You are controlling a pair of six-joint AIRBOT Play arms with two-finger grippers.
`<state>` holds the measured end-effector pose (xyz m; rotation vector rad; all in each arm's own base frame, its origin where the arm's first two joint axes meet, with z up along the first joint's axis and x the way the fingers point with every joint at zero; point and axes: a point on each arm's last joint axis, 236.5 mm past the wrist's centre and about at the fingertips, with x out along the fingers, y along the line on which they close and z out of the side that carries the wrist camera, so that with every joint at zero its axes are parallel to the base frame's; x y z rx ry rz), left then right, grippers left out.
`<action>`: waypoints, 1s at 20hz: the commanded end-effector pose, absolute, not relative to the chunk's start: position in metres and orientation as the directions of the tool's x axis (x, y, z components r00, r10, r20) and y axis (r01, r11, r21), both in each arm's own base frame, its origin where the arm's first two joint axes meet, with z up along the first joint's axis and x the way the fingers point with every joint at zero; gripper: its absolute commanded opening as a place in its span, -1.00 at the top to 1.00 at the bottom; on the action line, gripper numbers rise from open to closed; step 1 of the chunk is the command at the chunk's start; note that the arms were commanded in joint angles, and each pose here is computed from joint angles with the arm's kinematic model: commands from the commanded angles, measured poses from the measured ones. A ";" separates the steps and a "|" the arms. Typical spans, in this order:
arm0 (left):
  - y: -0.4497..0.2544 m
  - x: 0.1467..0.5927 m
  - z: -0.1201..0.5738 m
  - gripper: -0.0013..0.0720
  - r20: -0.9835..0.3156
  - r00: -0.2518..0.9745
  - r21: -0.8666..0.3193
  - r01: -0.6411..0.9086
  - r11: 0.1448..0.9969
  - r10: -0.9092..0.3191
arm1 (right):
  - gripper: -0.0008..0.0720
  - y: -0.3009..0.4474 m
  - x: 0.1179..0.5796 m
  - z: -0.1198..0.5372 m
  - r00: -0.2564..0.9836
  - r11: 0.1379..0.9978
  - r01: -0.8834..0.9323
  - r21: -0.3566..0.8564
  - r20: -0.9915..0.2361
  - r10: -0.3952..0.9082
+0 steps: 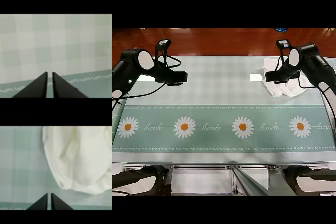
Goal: Fold the shirts.
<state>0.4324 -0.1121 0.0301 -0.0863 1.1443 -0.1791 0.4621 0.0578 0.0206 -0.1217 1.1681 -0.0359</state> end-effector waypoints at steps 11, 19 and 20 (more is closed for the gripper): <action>-0.002 0.367 0.017 -0.43 -0.970 0.241 -0.063 -0.118 0.991 -0.033 | -0.14 -0.037 0.563 -0.027 0.542 0.984 0.174 -0.042 -0.830 -0.132; -0.069 0.353 0.051 -0.43 -0.843 0.441 -0.382 -0.089 0.920 -0.307 | 0.91 -0.043 0.521 -0.097 0.293 0.983 0.162 -0.086 -0.947 -0.132; -0.067 0.352 0.059 -0.43 -0.834 0.461 -0.370 -0.059 0.927 -0.303 | 0.91 -0.044 0.522 -0.086 0.288 0.985 0.145 -0.096 -0.948 -0.135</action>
